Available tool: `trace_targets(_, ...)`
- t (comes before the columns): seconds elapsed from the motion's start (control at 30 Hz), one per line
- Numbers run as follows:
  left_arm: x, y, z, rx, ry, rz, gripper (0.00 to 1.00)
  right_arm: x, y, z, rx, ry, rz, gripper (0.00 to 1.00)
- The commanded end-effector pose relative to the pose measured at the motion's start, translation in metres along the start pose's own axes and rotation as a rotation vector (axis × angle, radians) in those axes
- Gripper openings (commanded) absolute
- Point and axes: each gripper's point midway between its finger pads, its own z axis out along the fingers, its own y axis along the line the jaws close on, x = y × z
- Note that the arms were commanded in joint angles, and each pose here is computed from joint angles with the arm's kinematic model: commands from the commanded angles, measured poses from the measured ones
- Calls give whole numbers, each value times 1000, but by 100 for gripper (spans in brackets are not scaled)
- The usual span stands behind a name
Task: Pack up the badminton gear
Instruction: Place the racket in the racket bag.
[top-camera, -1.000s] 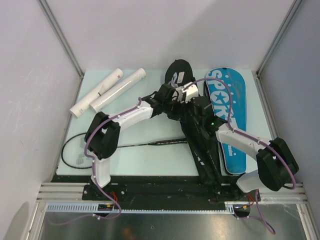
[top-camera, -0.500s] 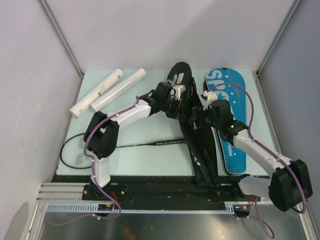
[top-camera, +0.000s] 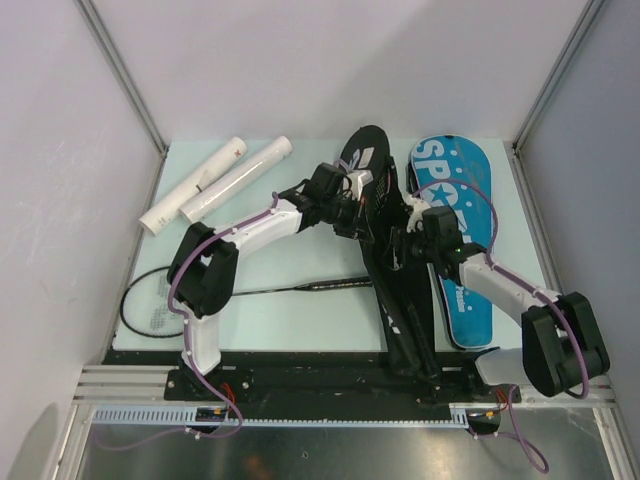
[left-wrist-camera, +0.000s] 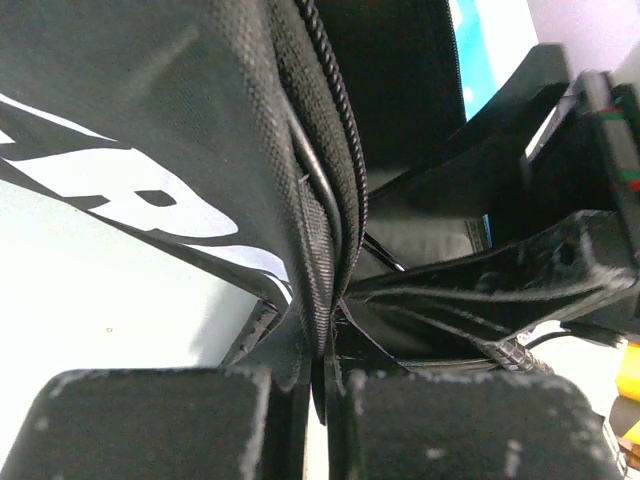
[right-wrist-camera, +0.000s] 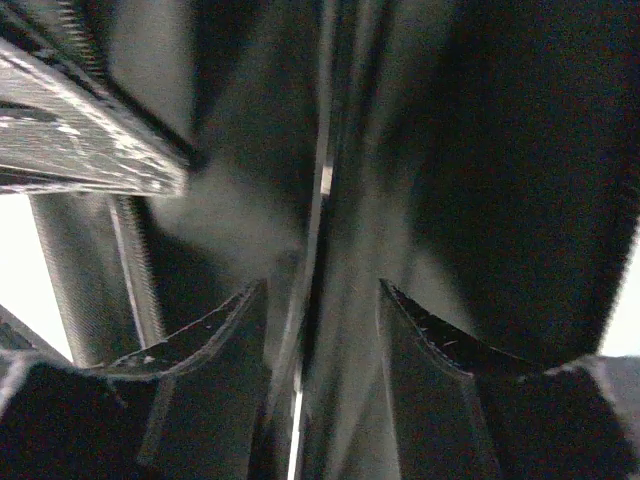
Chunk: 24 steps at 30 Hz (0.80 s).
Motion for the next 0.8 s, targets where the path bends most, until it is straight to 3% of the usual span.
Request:
trace_targets(0.0,-33,-36,-14,117,-87,67,0,-18,34,13,-127,-74,-75,50)
trace_targets(0.07,-34,-35,-12,119,-90,64,0,-40,47,13,-155,-165,-83,36)
trace_targets(0.1,-35,-35,-11,121,-91,62,0,-48,48,10,-150,-195,-51,19)
trace_targets(0.17,-35,-34,-9,124,-92,51,1,-63,52,4,-119,-263,-47,2)
trace_targets(0.33,-38,-39,-2,151,-90,19,0,-106,26,-35,171,-506,-25,0)
trace_targets(0.5,-37,-47,4,177,-80,22,0,-130,36,-45,245,-645,-55,0)
trace_targets(0.77,-14,-38,7,175,-33,21,0,-160,11,-34,300,-557,-97,0)
